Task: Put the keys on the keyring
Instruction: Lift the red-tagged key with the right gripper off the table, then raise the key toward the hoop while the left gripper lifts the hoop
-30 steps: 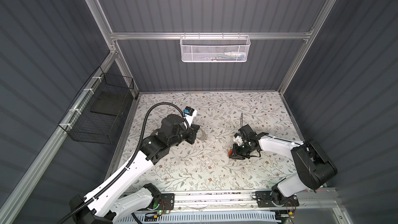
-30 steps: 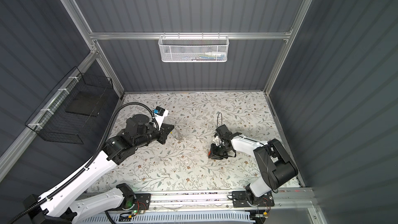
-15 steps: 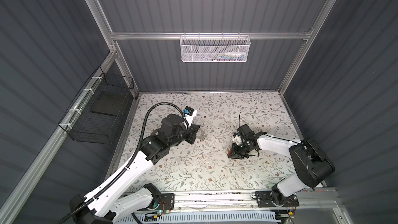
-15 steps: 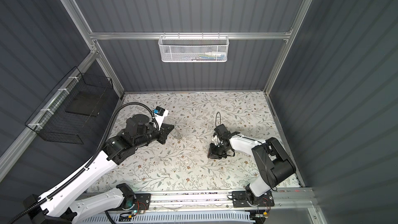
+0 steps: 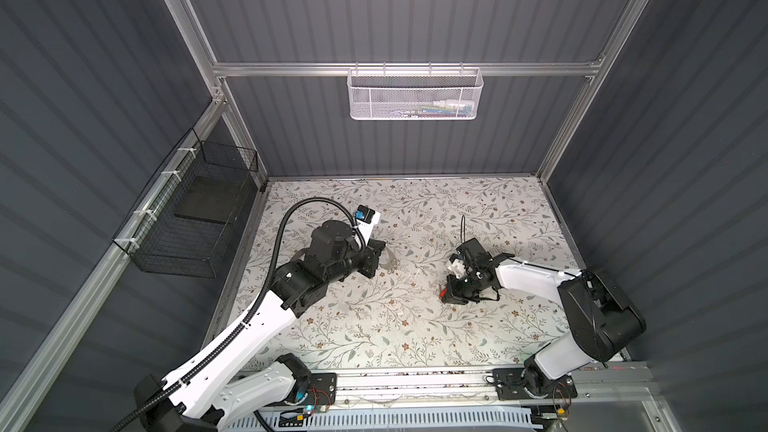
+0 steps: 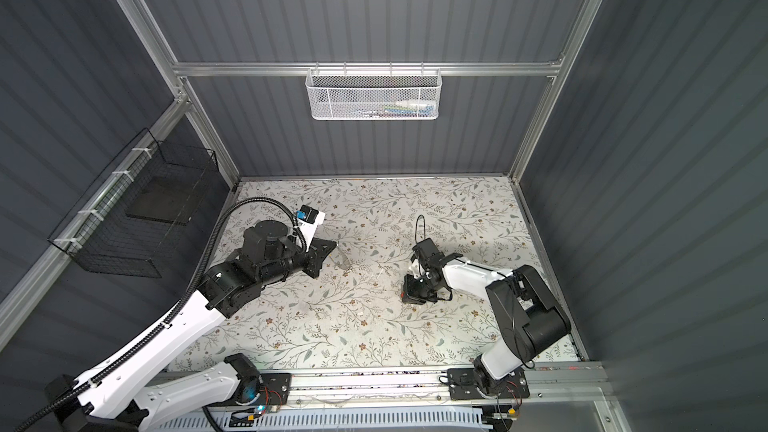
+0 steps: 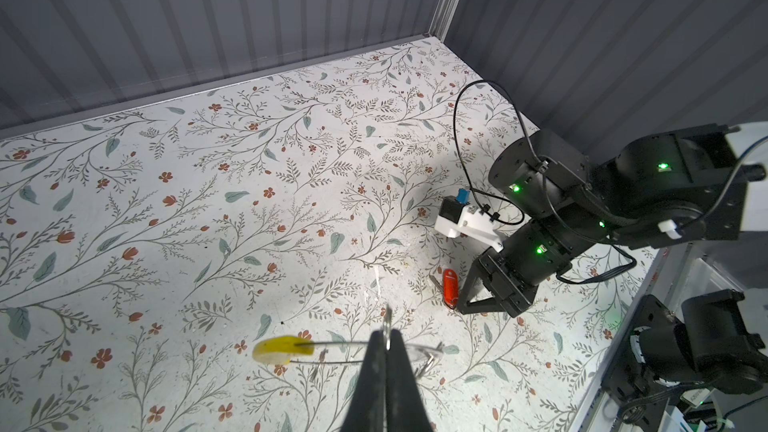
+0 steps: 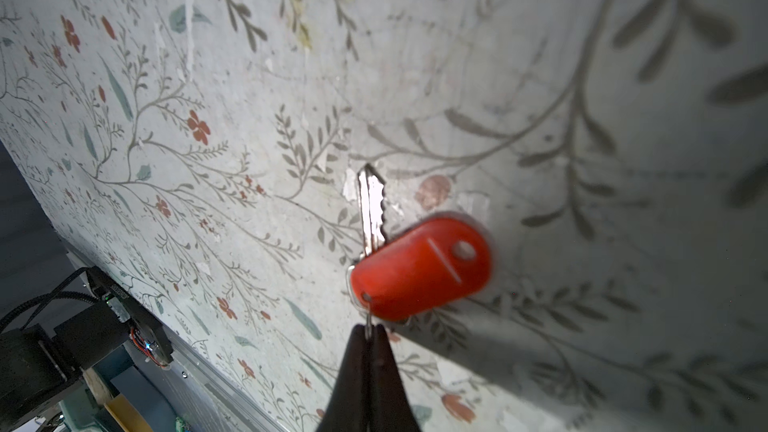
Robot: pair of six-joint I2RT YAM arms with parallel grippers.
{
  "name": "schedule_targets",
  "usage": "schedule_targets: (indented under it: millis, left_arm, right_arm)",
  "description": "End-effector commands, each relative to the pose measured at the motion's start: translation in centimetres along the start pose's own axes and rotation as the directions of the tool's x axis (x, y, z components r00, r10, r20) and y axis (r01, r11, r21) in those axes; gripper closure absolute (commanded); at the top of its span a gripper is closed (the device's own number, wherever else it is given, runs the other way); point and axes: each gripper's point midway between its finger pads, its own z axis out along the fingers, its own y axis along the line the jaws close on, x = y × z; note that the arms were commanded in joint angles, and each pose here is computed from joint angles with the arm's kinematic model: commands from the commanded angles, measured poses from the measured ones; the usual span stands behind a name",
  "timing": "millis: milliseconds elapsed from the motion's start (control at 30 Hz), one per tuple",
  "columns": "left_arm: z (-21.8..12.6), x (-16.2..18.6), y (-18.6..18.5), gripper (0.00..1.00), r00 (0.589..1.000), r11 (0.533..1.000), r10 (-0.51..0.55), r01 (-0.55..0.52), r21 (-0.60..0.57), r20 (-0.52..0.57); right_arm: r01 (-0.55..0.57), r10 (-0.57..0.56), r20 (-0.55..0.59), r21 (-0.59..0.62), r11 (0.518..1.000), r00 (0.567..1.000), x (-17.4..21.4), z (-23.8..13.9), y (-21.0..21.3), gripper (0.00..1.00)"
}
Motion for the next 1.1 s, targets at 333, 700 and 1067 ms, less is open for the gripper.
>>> schedule_targets:
  millis: [333,700,1067]
  left_arm:
    - [-0.1,-1.3,-0.4,1.0,0.999,1.0,0.008,-0.008,0.011,0.041]
    - [-0.8,-3.0,-2.5,1.0,0.987,0.987,0.109,-0.121,0.11,0.114]
    - [-2.9,-3.4,-6.9,1.0,0.902,0.857,0.361,-0.421,0.298,0.236]
  right_arm:
    - [0.243,-0.255,0.266,0.077,0.967,0.93,-1.5,-7.0,2.7,0.98]
    - [0.588,-0.582,0.526,0.18,0.789,0.62,-2.5,-15.4,11.3,0.98]
    - [0.789,-0.626,0.71,0.164,0.592,0.323,-1.6,-21.7,19.3,0.99]
